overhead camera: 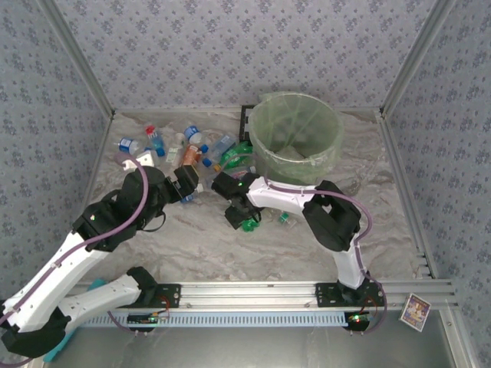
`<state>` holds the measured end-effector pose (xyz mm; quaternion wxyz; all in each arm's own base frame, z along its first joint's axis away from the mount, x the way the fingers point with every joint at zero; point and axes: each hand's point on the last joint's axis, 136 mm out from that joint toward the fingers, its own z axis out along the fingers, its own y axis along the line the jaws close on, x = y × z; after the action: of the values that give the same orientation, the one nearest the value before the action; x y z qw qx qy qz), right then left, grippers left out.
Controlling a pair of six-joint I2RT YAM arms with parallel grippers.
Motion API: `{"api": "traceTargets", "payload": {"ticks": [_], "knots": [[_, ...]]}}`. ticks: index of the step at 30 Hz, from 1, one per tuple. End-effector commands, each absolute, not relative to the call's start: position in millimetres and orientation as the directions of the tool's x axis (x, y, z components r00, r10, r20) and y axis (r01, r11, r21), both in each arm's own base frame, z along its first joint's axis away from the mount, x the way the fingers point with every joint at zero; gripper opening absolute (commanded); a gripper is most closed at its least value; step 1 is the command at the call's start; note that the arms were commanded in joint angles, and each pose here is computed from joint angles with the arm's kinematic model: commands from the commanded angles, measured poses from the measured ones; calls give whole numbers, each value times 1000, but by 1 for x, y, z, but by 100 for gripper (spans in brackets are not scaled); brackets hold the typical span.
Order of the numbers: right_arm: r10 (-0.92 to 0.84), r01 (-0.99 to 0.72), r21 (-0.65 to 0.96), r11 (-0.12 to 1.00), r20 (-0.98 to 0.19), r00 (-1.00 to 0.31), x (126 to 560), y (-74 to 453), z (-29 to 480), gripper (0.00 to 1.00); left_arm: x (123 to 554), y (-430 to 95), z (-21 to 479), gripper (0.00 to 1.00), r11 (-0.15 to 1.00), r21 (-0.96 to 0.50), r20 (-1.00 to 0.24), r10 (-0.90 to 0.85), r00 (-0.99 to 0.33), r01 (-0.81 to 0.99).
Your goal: Put the plastic bottles in the bin
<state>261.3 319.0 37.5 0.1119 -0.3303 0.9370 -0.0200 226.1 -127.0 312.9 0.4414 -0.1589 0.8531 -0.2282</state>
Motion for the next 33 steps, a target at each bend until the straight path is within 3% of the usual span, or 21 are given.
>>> {"api": "traceTargets", "payload": {"ticks": [1, 10, 20, 23, 33], "knots": [[-624, -616, -107, 781, -188, -758, 262, 322, 32, 73, 223, -117, 317, 100, 843, -531, -687, -486, -540, -83], [-593, -589, -83, 804, -201, -780, 266, 326, 28, 78, 214, -116, 314, 100, 857, -510, -674, -454, -583, -78], [-562, -560, -75, 825, -211, -800, 271, 321, 29, 71, 194, -115, 309, 100, 878, -477, -647, -381, -660, -39], [-547, -546, -75, 835, -230, -805, 274, 320, 37, 65, 189, -115, 306, 100, 867, -495, -622, -390, -679, -45], [-537, -551, -63, 832, -337, -773, 269, 324, 91, 63, 183, -108, 306, 100, 843, -536, -617, -434, -657, -54]]}}
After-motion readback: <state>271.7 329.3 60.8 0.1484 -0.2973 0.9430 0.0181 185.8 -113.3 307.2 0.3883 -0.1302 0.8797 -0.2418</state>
